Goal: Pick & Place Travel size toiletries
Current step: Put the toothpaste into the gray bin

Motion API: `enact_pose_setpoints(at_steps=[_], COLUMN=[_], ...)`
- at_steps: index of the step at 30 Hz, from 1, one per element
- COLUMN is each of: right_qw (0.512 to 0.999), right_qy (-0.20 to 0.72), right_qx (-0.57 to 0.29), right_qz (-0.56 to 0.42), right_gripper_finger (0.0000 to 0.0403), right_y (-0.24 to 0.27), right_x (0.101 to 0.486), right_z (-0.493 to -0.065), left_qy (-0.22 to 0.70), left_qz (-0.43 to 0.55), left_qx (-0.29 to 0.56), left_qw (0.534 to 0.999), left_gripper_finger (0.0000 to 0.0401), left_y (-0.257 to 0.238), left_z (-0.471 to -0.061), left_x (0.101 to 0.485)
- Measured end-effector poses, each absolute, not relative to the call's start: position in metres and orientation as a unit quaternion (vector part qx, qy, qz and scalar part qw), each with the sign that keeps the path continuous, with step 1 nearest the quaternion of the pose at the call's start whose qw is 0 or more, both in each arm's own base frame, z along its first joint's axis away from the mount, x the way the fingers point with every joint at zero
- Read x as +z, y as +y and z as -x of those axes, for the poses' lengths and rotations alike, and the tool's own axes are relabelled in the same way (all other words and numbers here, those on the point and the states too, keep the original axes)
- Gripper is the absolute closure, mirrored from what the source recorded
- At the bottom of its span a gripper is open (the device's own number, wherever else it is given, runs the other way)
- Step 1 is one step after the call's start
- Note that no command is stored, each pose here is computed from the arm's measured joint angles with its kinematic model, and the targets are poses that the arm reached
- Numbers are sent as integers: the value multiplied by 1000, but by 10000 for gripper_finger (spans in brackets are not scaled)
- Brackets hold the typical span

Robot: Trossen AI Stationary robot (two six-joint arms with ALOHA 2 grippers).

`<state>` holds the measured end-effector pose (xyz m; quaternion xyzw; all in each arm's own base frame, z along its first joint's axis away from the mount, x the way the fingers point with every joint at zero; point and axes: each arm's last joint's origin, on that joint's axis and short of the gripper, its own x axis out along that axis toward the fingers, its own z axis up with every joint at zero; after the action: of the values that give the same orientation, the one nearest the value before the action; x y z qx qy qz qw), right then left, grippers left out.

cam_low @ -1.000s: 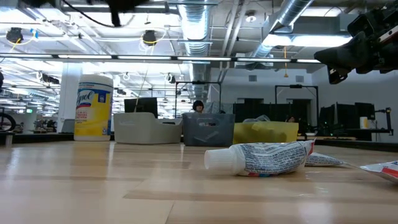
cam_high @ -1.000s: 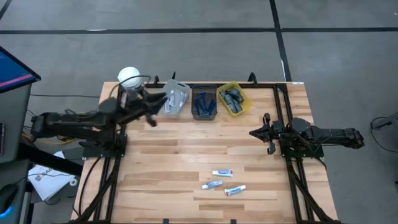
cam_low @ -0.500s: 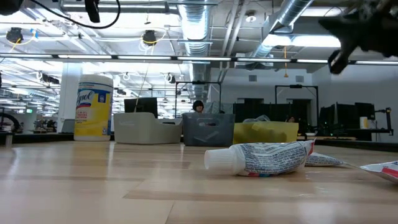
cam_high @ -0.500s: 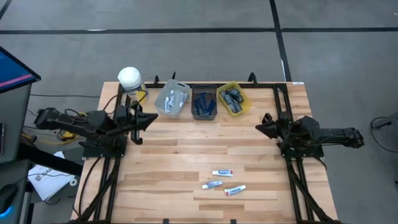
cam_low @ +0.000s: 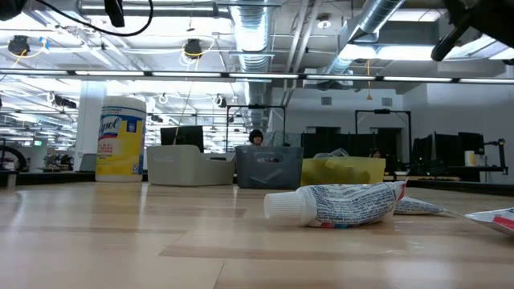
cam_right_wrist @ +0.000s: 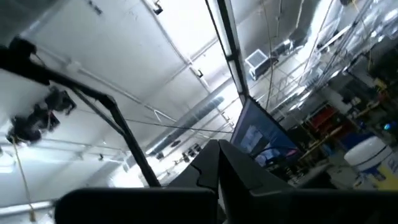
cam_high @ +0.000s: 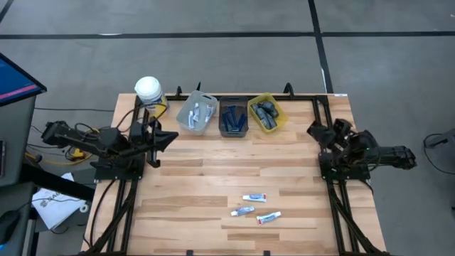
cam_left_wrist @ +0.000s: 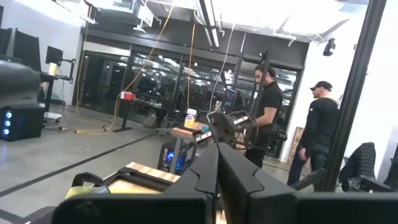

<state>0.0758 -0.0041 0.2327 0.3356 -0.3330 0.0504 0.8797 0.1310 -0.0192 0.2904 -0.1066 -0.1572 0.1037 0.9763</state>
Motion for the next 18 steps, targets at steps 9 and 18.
enact_pose_setpoints(at_steps=[9,18], right_qw=[842,865], right_qy=[-333,-310], right_qx=[28,25], right_qz=[-423,-394], right_gripper_finger=[403,353], right_y=[-7,-7], right_x=[230,256], right_z=[-77,-73], left_qy=[-169,-172], left_qz=[105,106], left_qx=[104,103], left_qw=[974,974], left_gripper_finger=[400,400], left_y=[-18,-18], left_z=[-126,-125], left_x=[293,294])
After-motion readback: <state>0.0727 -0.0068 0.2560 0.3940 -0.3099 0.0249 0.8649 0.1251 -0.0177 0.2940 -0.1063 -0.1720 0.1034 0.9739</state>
